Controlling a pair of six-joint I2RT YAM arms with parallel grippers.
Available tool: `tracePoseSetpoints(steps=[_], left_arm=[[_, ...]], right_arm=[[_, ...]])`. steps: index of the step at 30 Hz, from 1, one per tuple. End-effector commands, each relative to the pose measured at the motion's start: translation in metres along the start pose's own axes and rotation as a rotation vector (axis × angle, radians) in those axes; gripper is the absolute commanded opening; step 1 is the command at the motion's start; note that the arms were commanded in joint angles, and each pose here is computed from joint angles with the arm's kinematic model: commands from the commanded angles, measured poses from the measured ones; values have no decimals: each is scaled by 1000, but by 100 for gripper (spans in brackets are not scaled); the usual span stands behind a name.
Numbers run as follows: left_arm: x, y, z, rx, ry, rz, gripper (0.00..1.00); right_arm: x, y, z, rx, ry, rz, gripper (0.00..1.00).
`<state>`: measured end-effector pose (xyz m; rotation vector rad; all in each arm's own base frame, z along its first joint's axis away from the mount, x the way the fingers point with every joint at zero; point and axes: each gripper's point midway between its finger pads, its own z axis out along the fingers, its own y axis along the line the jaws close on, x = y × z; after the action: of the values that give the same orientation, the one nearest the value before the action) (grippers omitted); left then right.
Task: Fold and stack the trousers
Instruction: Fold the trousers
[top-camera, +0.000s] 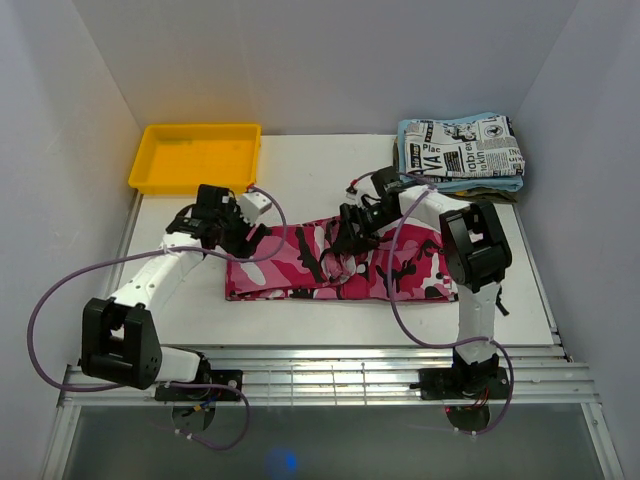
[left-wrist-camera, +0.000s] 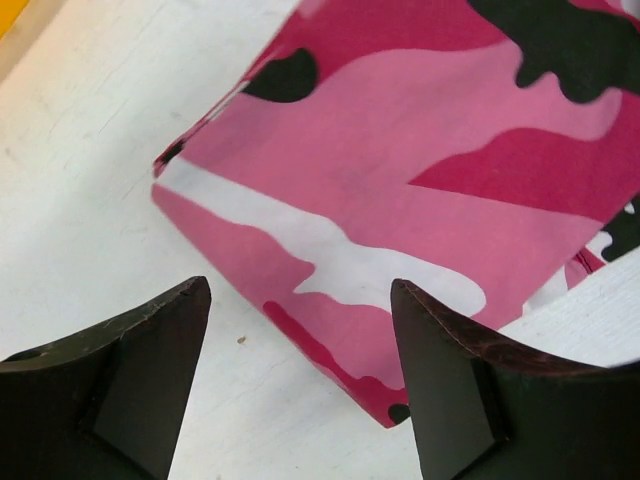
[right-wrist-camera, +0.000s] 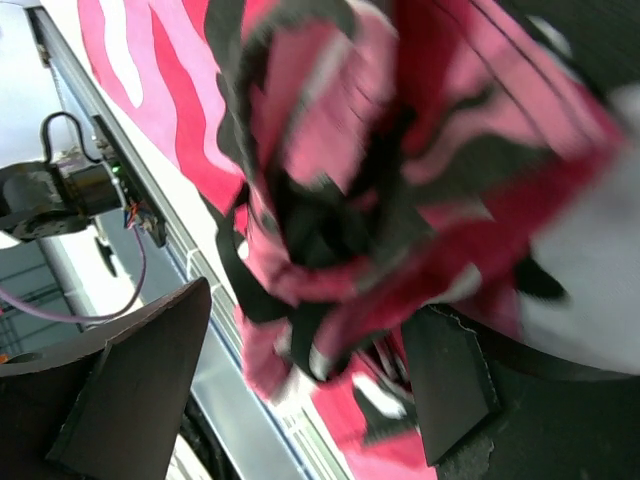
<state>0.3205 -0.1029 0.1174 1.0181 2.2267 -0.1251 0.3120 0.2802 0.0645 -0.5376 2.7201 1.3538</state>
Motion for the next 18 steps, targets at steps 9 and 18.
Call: tracePoseSetpoints(steps=[9, 18], left_arm=[[-1, 45, -19, -44, -43, -346, 84], [22, 82, -33, -123, -62, -539, 84]], right_arm=[[-9, -2, 37, 225, -1, 19, 73], [-29, 71, 38, -77, -3, -71, 8]])
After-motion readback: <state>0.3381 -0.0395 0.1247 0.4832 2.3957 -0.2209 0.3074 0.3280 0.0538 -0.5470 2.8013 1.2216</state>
